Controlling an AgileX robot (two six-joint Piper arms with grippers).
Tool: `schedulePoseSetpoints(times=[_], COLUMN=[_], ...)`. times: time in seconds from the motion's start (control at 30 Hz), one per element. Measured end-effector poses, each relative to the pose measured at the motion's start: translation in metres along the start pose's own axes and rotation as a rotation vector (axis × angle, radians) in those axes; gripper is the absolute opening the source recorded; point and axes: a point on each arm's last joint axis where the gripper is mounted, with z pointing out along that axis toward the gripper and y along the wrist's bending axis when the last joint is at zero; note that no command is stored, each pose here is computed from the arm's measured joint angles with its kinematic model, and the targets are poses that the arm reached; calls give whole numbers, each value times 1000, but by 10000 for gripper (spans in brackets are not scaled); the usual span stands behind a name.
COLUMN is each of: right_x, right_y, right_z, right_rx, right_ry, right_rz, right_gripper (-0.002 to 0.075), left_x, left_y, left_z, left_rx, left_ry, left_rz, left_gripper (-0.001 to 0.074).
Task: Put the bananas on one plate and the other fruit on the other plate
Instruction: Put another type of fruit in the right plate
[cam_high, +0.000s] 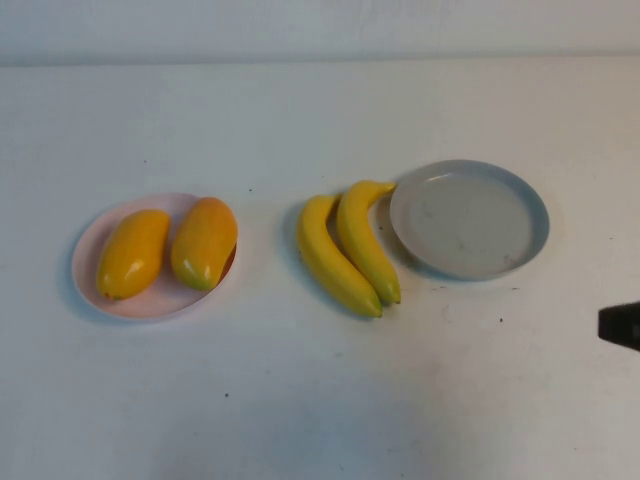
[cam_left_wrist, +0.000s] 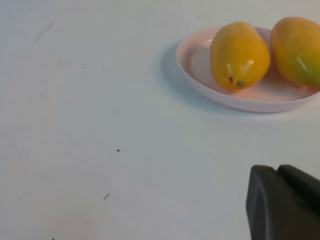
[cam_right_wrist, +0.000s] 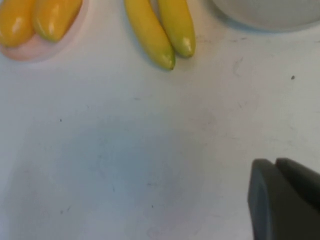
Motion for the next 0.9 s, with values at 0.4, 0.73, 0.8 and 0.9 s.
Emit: schedulePoseSetpoints(times=[0.4, 0.73, 0.8, 0.9], right_x=[-99, -156, -162, -167], right_y=[52, 82, 83, 83], right_z=[141, 243, 253, 262], right_rx=[45, 74, 85, 88], right_ry=[443, 521, 501, 488], right_rz=[-276, -401, -418, -423], right_gripper=[-15, -15, -15, -8], left_x=[0, 0, 0, 0], left_y=[0, 0, 0, 0], left_z=[0, 0, 0, 0], left_rx=[0, 0, 0, 0], left_ry=[0, 0, 0, 0], left_rz=[0, 0, 0, 0], left_gripper=[-4, -4, -4, -4])
